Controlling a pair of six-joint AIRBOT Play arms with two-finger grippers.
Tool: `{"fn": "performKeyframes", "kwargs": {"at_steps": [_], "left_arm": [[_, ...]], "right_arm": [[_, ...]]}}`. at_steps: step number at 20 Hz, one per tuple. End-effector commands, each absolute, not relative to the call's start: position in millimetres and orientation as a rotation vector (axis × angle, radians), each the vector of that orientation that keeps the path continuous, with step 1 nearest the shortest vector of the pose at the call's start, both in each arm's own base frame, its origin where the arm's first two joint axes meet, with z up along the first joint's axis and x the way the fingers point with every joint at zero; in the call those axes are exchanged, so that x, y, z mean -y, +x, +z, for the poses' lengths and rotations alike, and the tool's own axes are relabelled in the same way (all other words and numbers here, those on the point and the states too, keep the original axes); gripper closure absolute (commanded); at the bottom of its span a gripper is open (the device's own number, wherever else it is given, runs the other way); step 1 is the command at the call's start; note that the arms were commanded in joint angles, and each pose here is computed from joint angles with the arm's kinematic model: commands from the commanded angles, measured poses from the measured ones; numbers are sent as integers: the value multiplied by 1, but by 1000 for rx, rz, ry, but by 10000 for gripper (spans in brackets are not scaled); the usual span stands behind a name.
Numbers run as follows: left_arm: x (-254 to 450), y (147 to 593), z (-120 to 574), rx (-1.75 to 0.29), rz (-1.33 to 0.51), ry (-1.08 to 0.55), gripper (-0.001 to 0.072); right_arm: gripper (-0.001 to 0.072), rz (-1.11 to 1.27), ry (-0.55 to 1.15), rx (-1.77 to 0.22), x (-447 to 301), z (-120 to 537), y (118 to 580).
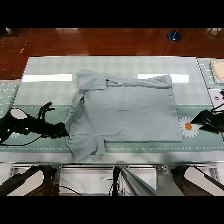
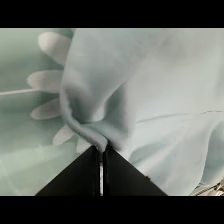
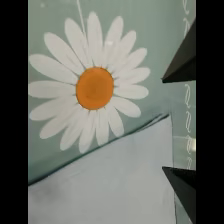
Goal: Fold the shirts.
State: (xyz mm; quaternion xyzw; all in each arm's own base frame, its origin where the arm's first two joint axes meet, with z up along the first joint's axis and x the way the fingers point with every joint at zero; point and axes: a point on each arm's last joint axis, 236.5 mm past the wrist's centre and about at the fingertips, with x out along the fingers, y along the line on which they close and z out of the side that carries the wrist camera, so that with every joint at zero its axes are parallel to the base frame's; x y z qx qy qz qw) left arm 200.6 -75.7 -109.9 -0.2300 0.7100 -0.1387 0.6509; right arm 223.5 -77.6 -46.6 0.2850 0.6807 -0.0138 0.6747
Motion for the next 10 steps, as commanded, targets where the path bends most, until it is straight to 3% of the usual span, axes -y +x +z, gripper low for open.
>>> {"fn": "performKeyframes", "kwargs": {"at_steps": [1,5,10], "left_arm": [[68,200,-110,-1609,-314,-514,682],[67,200,-110,-1603,-323,-505,682],[67,203,-109,-1592,-335,-496,683]], "right_arm": [[117,54,796,-1488,48,-64,212],[117,32,791,-1535,42,-88,193],[124,-11,869,-1472,32,-103,201]]}}
